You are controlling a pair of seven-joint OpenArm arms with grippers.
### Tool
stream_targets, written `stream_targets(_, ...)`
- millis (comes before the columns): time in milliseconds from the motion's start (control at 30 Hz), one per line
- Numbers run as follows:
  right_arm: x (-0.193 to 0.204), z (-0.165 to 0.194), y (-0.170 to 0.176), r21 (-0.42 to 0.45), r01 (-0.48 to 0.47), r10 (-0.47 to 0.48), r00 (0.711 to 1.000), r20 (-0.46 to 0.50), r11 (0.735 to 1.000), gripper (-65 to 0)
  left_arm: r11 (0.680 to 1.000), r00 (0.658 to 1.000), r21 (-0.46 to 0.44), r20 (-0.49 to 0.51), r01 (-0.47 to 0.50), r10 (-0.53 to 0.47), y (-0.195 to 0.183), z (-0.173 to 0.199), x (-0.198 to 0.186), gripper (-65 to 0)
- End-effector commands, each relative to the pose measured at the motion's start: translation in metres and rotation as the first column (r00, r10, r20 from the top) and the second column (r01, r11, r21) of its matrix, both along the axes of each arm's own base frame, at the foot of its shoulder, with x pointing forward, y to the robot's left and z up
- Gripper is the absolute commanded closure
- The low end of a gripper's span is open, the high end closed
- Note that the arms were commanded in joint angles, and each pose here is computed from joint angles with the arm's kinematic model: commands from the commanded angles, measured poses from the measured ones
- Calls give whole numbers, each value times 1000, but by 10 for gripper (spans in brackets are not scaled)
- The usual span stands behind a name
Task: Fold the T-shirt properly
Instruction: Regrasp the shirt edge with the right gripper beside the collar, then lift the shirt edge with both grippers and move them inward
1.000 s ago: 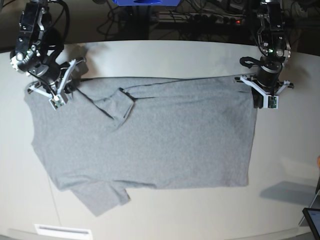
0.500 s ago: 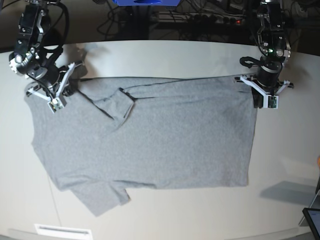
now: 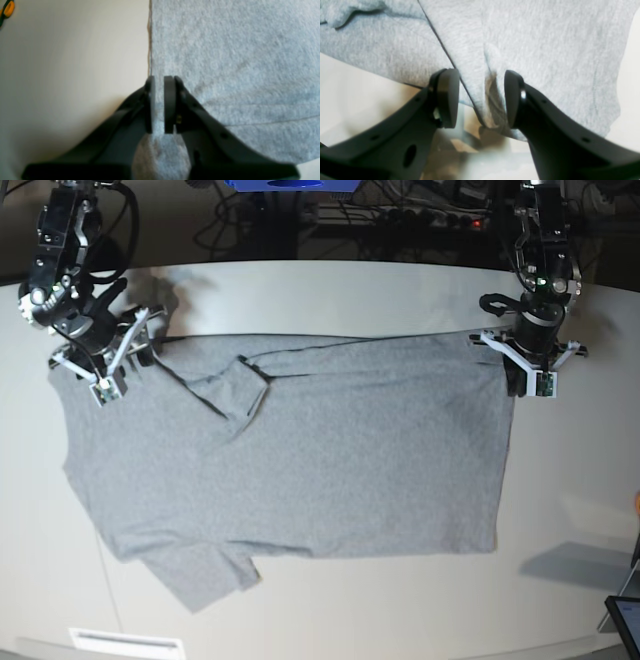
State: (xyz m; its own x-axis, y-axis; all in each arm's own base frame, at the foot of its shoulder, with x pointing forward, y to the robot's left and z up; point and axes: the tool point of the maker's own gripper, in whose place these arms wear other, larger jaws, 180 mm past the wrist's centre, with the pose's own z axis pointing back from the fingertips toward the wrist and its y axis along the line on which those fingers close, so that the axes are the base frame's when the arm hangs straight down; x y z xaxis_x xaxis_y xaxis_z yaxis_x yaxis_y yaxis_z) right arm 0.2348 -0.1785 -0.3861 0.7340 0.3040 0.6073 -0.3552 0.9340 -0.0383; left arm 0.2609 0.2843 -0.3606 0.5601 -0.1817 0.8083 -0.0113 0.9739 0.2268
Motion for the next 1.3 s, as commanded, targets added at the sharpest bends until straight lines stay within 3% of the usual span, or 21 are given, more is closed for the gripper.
stream_targets(0,7,9,-2,3,0,0,999,40,1000,-284,1000,999,17,52,8,-9,3,15,9,-72)
stream_targets(400,-3,-16,-3,30,19,-18,999,-35,999,-280,1000,998,17,54,7,-8,4,16,9,-72)
stream_targets(467,-3,-16,-3,30,19,-18,999,-33,999,-223,1000,998,17,54,7,-8,4,16,9,-72)
stream_targets(600,-2,-15,-4,27,17,-16,999,-36,999,-49,1000,998,17,54,7,-8,4,16,9,-72)
stream_targets(633,-2,-16,-3,28,16,-15,999,-38,999,-35,1000,998,17,54,7,-8,4,16,9,-72)
stream_targets(967,7,-10,-6,17,15,-14,1000,-18,1000,-29,1000,999,16,54,6,-7,3,15,9,-72)
stream_targets(1267,32,8,-26,-61,7,-7,1000,-6,998,-29,1000,999,16,50,6,-7,3,14,7,-72)
